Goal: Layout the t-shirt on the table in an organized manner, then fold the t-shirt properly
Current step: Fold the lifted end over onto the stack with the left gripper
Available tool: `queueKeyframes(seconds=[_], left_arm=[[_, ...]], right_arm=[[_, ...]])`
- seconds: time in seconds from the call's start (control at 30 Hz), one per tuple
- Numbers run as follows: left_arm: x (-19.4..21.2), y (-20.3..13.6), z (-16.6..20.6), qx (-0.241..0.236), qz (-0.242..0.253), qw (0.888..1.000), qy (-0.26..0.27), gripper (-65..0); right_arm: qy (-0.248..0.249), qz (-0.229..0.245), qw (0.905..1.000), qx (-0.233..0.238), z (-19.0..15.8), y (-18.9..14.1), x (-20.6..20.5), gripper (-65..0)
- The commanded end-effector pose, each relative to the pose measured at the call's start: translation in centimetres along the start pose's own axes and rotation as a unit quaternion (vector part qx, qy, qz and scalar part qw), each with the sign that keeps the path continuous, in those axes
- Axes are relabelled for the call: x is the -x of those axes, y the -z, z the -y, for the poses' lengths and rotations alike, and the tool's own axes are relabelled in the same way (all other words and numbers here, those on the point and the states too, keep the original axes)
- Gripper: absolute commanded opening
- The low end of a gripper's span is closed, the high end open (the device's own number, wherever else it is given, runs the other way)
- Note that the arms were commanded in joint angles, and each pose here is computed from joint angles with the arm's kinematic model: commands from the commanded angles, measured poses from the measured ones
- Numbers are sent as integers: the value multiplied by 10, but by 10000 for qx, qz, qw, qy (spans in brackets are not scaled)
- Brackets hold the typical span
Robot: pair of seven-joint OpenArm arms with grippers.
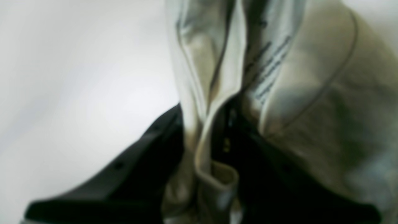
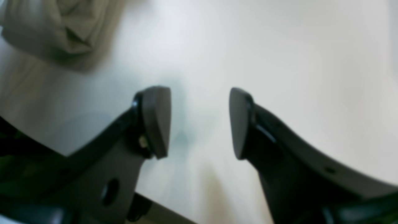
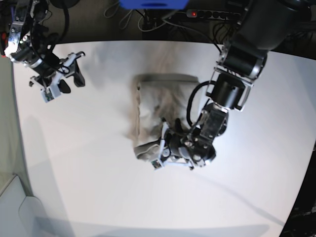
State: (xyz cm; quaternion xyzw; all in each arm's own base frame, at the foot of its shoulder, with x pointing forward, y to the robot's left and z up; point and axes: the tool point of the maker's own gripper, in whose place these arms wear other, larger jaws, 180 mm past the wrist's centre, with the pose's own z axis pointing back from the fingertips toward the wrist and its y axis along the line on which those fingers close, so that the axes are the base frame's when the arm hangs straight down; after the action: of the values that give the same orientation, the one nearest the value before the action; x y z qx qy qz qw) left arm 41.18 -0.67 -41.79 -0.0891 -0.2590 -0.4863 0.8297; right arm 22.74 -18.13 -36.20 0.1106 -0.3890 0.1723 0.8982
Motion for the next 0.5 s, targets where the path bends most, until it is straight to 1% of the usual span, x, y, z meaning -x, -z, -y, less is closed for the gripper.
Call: queueKeyframes(seconds=[0.0, 0.07, 0.13, 0.17, 0.2, 0.27, 0.37, 0.47], left_arm=[[-16, -9, -12, -124, 140, 9998, 85, -635], [-25, -15, -15, -210, 282, 9993, 144, -594], [-32, -23, -22, -343, 400, 9984, 221, -503], [-31, -29, -27, -435, 386, 9980, 267, -440], [-33, -33, -31, -509, 395, 9974, 310, -363], [-39, -43, -36, -643, 430, 9962, 397, -191], [-43, -64, -54, -963, 494, 9931, 452, 0], [-48, -83, -69, -1223, 629, 9899, 344, 0]], right_arm=[[-96, 250, 9996, -11, 1, -4, -14, -344], [-96, 250, 9996, -11, 1, -4, -14, -344], [-96, 250, 9996, -11, 1, -4, -14, -344], [-96, 250, 9996, -11, 1, -4, -14, -344], [-96, 250, 9996, -11, 1, -4, -14, -344], [-96, 250, 9996, -11, 1, -4, -14, -344], [-98, 249, 9996, -19, 1, -4, -14, -344], [-134, 242, 9995, -134, -7, 0, -15, -344]])
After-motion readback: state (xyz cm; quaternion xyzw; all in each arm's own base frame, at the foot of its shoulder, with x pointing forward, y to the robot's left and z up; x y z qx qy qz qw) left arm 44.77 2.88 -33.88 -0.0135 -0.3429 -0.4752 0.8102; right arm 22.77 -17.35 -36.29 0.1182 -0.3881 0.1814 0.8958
